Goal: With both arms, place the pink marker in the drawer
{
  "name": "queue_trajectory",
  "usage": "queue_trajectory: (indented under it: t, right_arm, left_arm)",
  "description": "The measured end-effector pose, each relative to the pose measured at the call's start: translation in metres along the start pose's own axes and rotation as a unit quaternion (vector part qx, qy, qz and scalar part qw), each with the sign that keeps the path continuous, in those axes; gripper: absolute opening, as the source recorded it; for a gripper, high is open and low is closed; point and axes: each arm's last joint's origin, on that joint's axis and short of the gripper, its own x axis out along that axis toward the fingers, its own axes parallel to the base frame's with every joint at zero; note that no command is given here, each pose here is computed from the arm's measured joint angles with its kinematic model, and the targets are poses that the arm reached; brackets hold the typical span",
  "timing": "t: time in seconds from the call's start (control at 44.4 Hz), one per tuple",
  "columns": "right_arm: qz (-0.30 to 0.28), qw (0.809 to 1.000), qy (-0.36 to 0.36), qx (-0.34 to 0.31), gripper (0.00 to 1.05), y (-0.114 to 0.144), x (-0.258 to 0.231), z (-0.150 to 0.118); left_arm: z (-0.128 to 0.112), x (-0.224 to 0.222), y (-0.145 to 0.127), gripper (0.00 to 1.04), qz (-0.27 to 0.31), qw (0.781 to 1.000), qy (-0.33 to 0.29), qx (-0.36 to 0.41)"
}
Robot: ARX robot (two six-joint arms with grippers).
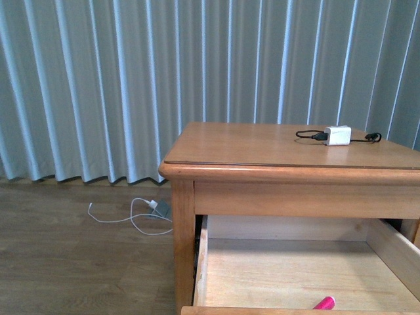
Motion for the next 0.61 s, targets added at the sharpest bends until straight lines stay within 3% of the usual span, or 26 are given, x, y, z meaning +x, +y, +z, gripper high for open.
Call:
queue_trajectory:
  t: [0.09, 0.405, 0.608]
  right_arm:
    - [0.0, 1.0, 0.0, 0.0, 0.96, 0.0, 0.0, 0.0]
    - [0.0, 1.0, 0.0, 0.0, 0.96, 0.0, 0.0, 0.0]
    - [0.0, 1.0, 0.0, 0.0, 0.96, 0.0, 0.0, 0.0]
  left_arm:
    - [-0.013, -0.005, -0.002, 0.67, 0.008, 0.999, -0.027, 0.035]
    - [-0.055, -0.017, -0.013, 0.04, 0.004, 0.998, -0.022, 0.055]
    - [-0.068, -0.023, -0.012, 0.04, 0.005, 0.998, -0.026, 0.057]
